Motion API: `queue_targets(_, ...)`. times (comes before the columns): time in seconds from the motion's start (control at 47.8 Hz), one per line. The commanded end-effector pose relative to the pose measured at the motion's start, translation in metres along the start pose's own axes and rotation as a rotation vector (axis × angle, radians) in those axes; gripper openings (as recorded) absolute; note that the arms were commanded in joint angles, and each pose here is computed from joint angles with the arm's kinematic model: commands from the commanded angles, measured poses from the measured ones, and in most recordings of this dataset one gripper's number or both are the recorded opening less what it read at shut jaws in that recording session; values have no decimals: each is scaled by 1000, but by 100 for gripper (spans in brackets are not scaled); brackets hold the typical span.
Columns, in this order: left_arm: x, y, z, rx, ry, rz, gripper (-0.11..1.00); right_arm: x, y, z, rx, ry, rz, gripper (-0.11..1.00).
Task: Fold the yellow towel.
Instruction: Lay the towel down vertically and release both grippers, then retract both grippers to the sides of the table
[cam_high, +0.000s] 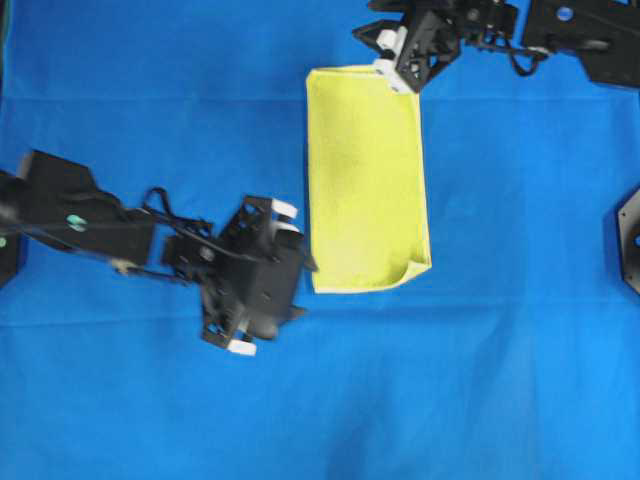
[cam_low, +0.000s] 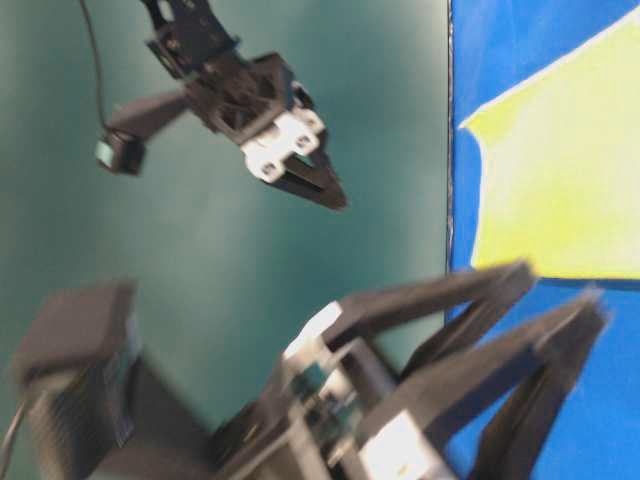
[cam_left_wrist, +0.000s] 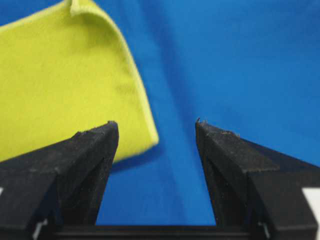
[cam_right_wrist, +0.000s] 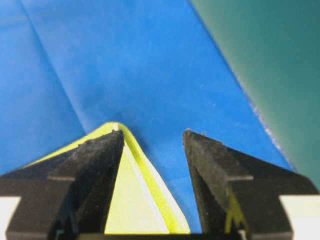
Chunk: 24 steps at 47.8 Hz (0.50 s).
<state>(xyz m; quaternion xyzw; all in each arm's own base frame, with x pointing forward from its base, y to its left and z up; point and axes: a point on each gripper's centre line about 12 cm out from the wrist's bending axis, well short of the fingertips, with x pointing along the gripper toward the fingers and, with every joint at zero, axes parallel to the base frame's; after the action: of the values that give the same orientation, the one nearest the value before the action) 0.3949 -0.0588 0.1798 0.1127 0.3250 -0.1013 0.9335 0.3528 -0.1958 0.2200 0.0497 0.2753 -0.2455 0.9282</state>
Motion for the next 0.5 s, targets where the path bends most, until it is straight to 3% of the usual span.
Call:
queue_targets(0.0, -25, 4, 12, 2, -61, 16, 60, -24, 0, 13, 0, -61, 2, 56)
queue_targets(0.168, -53, 8, 1, -31, -107, 38, 60, -57, 4, -1, 22, -92, 20, 56)
queue_targets(0.482, -104, 29, -29, -150, -300, 146, 60, -129, 32, -34, 56, -208, 139, 56)
